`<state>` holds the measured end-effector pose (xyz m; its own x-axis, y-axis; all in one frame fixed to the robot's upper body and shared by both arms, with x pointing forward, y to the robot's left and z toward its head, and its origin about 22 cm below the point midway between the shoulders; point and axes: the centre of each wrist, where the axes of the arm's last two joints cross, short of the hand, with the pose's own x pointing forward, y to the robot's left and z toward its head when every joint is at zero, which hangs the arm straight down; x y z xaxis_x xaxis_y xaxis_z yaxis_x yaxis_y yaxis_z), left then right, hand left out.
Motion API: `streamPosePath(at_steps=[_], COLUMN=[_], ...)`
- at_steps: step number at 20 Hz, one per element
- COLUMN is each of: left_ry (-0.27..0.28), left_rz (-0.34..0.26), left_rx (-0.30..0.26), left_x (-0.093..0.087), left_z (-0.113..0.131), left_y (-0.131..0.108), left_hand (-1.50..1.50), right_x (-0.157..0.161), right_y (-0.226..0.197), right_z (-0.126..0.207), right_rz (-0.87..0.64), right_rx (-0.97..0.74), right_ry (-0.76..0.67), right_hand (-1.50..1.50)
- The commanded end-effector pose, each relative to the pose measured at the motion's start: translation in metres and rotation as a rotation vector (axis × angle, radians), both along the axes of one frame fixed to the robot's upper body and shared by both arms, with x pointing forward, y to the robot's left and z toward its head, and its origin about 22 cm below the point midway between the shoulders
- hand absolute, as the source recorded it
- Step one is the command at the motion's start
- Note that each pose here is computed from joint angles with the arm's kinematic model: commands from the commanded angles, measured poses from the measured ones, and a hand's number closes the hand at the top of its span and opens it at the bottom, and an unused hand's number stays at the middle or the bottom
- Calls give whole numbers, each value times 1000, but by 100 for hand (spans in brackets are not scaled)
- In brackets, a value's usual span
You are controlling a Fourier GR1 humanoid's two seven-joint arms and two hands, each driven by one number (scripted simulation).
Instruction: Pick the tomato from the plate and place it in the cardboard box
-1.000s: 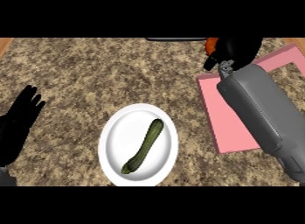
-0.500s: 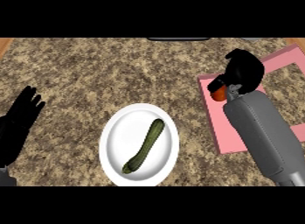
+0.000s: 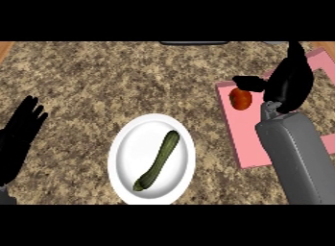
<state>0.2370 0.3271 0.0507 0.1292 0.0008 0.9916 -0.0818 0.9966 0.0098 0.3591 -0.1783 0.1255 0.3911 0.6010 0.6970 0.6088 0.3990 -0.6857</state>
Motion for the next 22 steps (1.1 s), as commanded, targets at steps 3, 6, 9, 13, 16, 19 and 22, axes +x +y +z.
streamPosePath(at_steps=[3,6,9,13,16,19,22], left_ry=[16,2,-1,-4,-6,-8,17], left_rz=[-1,10,21,7,-6,-20,-20], left_rx=[1,-2,-6,9,2,11,1], left_x=[-2,-8,6,4,3,19,8], left_z=[-4,1,-4,-4,12,3,-6], left_y=[5,-4,-6,-10,-11,-5,-4], left_hand=[0,0,0,0,0,0,0], right_x=[-33,-68,-103,-147,-178,-188,-191], right_y=[-20,-32,-55,-68,-79,-85,-83], right_z=[19,12,20,22,27,27,20], right_rz=[-134,-171,-160,-135,-105,-104,-128], right_rx=[193,223,238,234,231,226,207], right_ry=[-233,-235,-285,-300,-289,-285,-258], right_hand=[-150,-150,-150,-150,-150,-150,-150])
